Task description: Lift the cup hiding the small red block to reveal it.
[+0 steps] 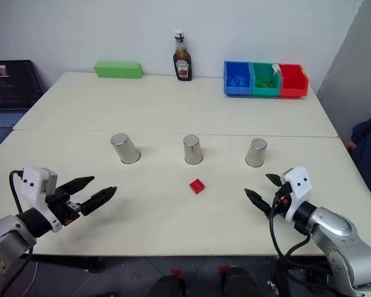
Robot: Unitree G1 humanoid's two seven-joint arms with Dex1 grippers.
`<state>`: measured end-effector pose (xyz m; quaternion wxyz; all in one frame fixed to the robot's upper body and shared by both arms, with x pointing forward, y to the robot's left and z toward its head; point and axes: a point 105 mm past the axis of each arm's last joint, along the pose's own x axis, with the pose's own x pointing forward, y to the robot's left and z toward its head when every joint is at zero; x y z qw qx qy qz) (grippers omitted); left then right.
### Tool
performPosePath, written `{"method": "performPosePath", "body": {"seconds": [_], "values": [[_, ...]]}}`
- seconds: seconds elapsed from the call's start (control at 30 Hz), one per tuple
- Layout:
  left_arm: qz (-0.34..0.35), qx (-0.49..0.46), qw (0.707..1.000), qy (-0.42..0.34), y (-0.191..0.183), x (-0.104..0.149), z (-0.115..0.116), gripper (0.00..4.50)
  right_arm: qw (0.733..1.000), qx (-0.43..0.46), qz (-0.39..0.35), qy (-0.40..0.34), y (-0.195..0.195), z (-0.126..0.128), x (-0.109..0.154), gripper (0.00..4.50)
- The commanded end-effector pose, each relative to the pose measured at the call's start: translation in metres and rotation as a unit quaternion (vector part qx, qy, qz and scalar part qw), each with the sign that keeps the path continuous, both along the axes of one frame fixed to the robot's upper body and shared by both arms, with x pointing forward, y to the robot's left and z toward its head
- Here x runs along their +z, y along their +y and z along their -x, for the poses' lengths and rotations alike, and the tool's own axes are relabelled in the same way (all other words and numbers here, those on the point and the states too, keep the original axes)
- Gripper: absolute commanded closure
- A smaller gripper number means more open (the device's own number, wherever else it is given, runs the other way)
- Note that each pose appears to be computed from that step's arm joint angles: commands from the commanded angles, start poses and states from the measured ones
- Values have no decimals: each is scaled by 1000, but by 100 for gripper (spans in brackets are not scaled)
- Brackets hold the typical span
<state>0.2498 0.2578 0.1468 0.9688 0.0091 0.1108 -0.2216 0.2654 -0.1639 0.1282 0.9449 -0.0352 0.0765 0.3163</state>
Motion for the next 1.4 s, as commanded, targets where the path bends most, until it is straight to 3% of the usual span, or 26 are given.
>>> {"method": "performPosePath", "body": {"seconds": [0.03, 0.77, 1.4], "values": [[-13, -11, 1000, -19, 0, 9, -3, 0, 1000, 1, -5, -26, 1, 5, 11, 4], [-19, -20, 999, -33, 5, 14, -12, 0, 999, -18, -10, -24, -8, 0, 2, 4], [-28, -19, 999, -40, 10, 17, -18, 0, 999, -16, -14, -31, 6, -3, 14, 4]]}}
